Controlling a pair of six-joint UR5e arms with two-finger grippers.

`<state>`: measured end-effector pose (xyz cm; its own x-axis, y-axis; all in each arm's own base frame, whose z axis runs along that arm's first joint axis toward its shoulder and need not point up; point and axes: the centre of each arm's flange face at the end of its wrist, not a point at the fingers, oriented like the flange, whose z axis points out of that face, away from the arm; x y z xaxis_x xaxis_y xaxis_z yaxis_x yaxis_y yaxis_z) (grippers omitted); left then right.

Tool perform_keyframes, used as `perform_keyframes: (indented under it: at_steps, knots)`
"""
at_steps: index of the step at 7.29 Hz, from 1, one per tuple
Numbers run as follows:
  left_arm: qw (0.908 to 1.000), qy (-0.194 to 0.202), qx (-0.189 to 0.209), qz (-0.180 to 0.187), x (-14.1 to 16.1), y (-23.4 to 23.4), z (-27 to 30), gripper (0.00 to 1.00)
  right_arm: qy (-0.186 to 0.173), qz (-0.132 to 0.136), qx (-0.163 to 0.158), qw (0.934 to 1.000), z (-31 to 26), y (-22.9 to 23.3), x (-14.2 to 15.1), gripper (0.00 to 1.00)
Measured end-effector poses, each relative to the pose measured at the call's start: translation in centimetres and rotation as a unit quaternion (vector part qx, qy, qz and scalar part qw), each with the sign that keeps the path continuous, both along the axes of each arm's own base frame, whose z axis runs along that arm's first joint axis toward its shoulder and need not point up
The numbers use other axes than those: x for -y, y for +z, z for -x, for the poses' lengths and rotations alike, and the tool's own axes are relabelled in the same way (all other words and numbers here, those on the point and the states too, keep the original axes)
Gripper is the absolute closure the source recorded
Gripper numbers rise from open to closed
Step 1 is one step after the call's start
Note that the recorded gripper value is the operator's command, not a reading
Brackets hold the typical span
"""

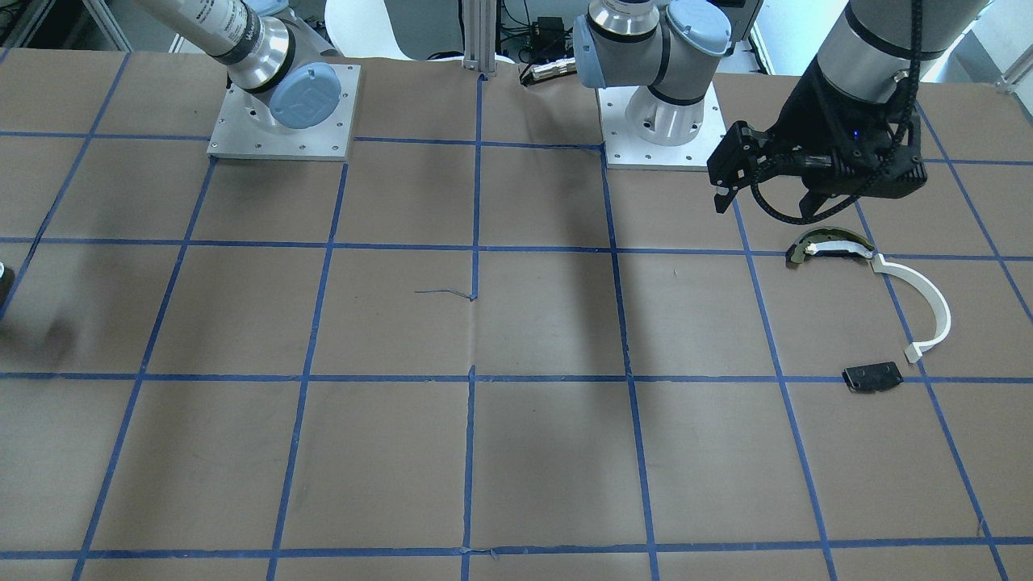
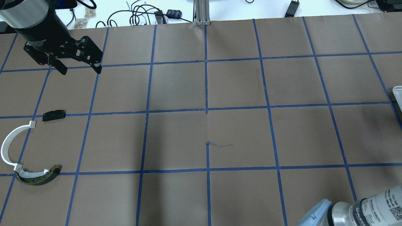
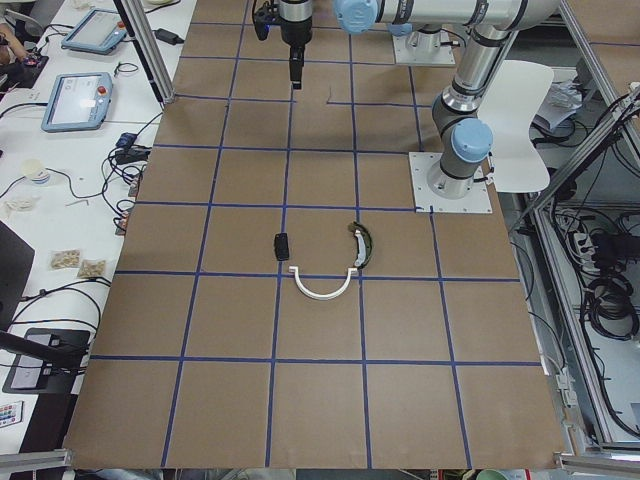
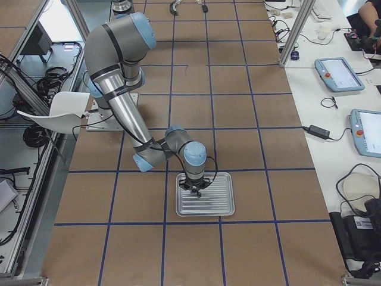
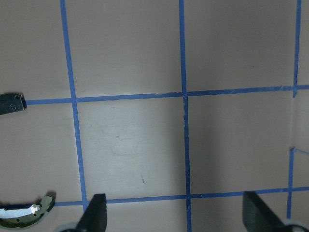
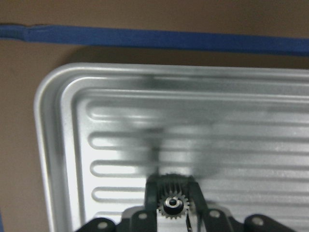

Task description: Place bearing gear from tray to pile

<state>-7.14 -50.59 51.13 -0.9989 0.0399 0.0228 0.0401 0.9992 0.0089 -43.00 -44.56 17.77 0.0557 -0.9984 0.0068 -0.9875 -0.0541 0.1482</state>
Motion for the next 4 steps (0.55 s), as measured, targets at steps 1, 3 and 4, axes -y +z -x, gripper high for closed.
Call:
perform_keyframes:
  at_steps: [1,3,4]
  knots:
    - [1.0,0.0,0.0,0.0,0.0,0.0,0.0,0.0,-0.008,0.003,-0.006,0.9999,-0.1,0.9,0.0,1.0]
    - [1.0,0.0,0.0,0.0,0.0,0.0,0.0,0.0,-0.072,0.024,-0.007,0.9971,-2.3,5.2,0.5,1.0]
    - [1.0,0.0,0.0,0.0,0.0,0.0,0.0,0.0,-0.121,0.028,0.005,0.9922,-5.2,7.1,1.7,1.0]
